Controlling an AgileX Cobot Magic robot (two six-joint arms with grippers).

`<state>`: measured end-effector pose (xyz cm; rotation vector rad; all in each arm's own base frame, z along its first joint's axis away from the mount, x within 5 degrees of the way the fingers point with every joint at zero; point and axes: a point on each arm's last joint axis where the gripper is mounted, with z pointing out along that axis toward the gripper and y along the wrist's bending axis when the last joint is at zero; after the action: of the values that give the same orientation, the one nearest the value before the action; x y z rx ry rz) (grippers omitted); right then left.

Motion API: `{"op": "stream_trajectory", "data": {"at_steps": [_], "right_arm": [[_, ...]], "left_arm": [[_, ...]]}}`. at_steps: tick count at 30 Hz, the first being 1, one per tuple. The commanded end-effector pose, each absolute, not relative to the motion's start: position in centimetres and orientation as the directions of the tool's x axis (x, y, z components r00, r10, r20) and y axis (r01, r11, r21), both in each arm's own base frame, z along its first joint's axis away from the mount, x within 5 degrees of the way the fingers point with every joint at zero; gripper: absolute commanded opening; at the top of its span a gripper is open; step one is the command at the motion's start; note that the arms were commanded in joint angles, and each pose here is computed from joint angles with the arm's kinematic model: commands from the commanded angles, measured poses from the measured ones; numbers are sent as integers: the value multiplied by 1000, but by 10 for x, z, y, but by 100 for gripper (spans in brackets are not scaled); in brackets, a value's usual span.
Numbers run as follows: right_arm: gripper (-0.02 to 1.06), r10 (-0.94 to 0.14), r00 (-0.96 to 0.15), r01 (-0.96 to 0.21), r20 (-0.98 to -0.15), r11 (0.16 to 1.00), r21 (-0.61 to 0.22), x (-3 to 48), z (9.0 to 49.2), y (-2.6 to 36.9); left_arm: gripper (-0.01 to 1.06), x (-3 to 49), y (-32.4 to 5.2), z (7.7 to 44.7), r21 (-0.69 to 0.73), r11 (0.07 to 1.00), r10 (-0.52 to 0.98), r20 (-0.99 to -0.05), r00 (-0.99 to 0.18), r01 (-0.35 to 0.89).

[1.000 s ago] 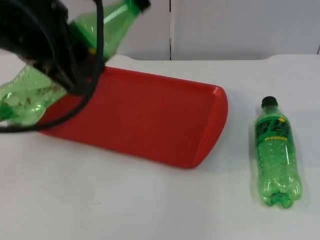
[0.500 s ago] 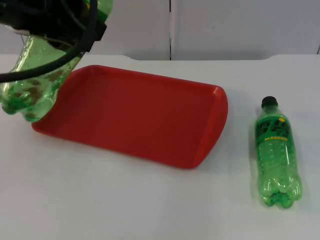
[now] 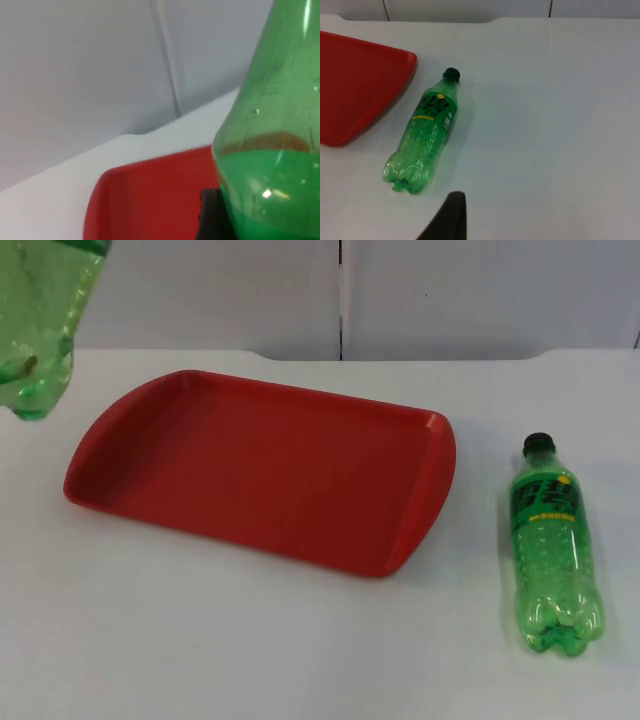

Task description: Place the bottle upright on the tray.

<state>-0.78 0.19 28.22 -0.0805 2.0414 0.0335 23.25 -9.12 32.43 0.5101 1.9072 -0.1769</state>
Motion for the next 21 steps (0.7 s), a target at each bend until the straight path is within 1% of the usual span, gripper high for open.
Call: {"op": "stream_trajectory", "data": {"at_steps": [1,2,4,5,7,8,15,17,21], "right_arm": [[102,-39,-455,-67,-890,998,-10,-8,280,2],[102,-39,-455,-67,-890,998,-10,-8,280,2],[102,-39,-455,-67,-890,998,-10,-8,280,2],[102,-39,-455,-67,-890,998,-10,-8,280,2],[102,-39,-455,-67,-890,998,-10,-8,280,2],[102,-39,-455,-67,-890,998,-10,-8,280,2],[102,-39,-455,-67,-890,998,-10,-8,280,2],[102,-38,-455,-68,-890,998,-8,-8,280,2],[102,-38,-455,-68,-890,998,-8,-8,280,2]], "left_arm": [[0,231,-87,332,70,922,194,-935,-297,382],[0,230,-85,335,31,935,144,-943,-298,353],[0,230,-85,335,16,939,127,-945,-302,344],[0,231,-85,337,-28,945,74,-952,-297,326],[0,232,-85,339,-57,947,38,-957,-286,316],[0,232,-85,340,-64,947,26,-961,-274,314],[0,240,-80,335,-82,956,3,-957,-290,281],[0,247,-73,332,-113,963,-37,-955,-294,245],[0,257,-65,331,-122,967,-62,-965,-255,225]]}}
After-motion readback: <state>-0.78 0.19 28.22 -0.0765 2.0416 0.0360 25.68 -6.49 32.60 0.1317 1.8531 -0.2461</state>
